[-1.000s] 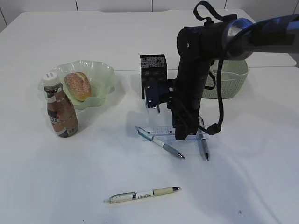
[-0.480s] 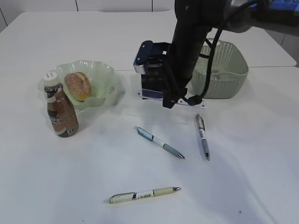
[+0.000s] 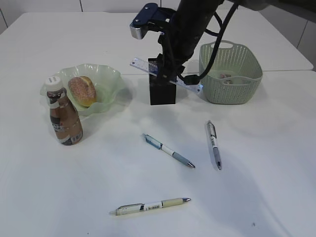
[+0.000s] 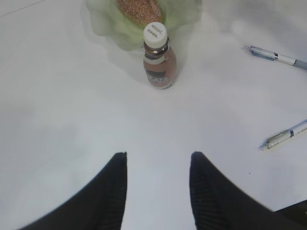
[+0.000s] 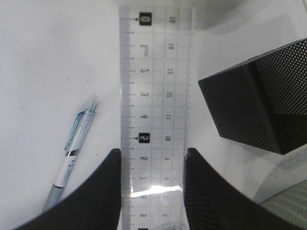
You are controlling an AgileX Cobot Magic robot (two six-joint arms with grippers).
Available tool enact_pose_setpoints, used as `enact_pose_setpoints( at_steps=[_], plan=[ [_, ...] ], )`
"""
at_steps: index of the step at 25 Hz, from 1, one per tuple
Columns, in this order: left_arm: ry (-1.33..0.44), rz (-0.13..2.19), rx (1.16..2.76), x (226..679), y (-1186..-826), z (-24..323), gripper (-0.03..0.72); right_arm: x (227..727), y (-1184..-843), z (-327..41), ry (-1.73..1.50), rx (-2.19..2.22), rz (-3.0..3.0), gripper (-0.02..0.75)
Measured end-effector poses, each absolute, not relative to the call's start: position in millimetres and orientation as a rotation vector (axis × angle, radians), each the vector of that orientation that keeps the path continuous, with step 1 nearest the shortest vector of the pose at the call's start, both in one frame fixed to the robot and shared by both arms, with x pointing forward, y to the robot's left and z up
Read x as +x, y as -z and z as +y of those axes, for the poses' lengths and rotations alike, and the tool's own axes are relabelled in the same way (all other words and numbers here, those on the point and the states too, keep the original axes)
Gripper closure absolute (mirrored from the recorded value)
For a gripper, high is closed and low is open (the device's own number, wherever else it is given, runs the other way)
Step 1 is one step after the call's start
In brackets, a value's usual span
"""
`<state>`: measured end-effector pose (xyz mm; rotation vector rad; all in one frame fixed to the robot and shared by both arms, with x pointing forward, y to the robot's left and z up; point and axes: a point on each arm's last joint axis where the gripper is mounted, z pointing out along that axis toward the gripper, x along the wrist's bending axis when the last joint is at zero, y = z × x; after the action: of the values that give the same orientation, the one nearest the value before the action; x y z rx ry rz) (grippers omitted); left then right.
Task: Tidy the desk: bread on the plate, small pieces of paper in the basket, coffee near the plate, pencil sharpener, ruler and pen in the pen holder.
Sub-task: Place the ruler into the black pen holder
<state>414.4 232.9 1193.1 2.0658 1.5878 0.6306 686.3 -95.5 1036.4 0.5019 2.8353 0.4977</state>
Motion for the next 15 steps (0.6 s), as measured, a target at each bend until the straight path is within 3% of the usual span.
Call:
enact_pose_setpoints(
  at_steps=[15],
  plan=[
    [-0.654,1.590,2.068,414.9,-1193.5,234.3,0.399,714.0,-1050.4,-83.6,-0.787,0.625,2.473,0.426]
  ],
)
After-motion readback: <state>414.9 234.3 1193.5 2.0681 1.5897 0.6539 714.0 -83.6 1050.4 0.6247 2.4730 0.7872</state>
